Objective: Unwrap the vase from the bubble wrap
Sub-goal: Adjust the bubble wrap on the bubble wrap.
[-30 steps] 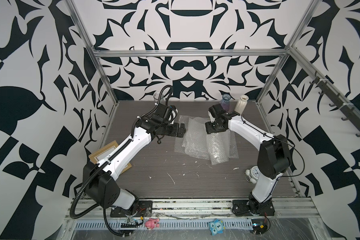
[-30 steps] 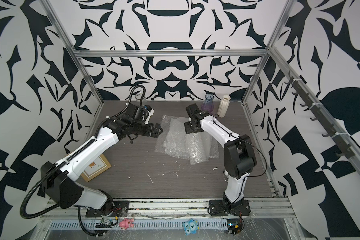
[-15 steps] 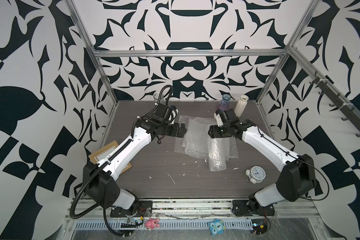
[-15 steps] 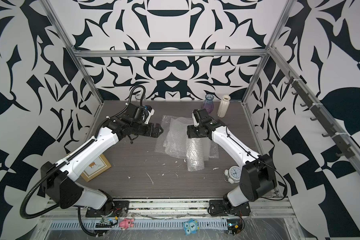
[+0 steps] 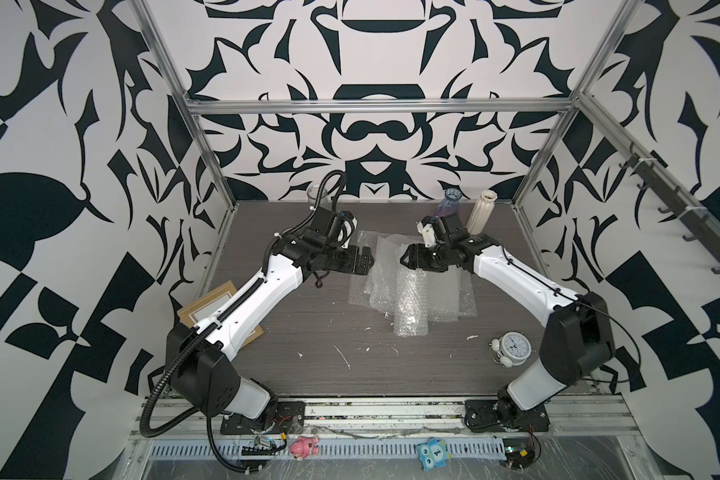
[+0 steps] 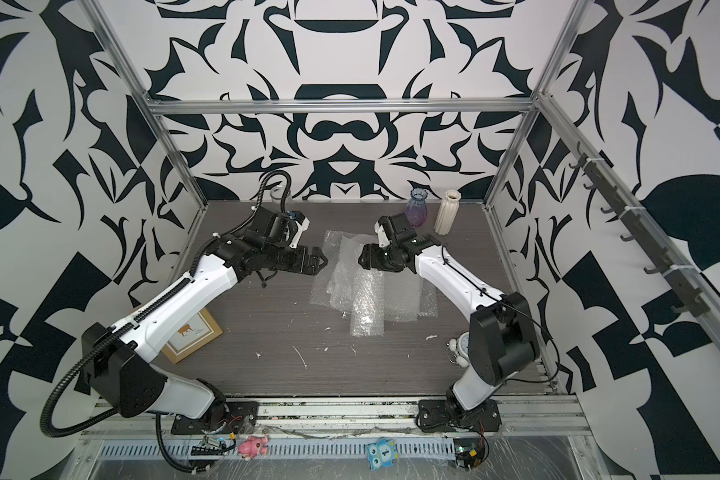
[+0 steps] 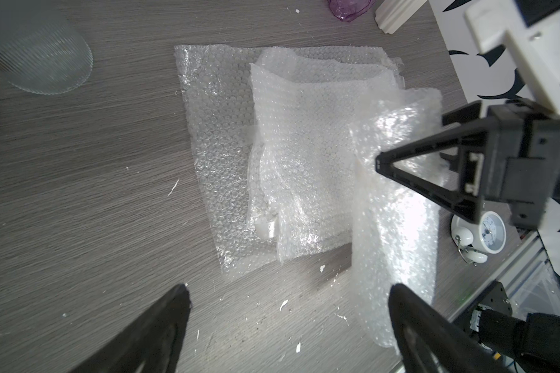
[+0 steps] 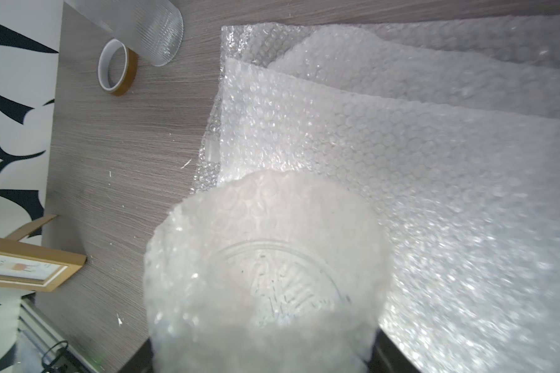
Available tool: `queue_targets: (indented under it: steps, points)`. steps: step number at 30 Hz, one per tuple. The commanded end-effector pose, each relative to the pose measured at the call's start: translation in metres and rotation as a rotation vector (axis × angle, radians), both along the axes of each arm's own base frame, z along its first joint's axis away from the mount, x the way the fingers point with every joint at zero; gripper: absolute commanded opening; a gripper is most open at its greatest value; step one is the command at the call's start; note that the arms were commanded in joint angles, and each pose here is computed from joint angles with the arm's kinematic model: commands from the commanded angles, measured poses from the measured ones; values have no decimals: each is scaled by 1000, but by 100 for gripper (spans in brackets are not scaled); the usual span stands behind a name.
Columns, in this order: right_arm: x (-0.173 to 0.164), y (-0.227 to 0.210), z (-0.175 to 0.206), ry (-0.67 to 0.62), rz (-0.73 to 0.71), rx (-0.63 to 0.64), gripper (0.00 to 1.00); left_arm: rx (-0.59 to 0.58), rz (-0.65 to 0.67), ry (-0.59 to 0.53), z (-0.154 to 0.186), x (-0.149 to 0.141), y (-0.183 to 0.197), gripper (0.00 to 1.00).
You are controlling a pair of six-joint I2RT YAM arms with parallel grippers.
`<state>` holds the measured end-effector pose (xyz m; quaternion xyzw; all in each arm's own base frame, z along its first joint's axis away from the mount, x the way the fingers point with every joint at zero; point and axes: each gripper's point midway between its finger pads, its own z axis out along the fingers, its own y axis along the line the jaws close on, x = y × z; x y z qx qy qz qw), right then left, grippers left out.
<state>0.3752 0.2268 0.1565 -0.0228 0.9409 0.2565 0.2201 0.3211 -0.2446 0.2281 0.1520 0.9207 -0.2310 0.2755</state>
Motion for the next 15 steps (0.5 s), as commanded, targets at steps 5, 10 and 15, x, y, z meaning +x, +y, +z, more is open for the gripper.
queue_targets:
  steps: [5,10,15]
  points:
    - [47,47,16,-15,-5,205,43,-15,-6,13,0,-4,0,100]
    - [74,42,-11,48,-29,203,44,-20,-10,26,-3,-4,-2,99]
    - [95,25,-38,100,-67,205,61,-23,-14,35,-5,-5,-3,99]
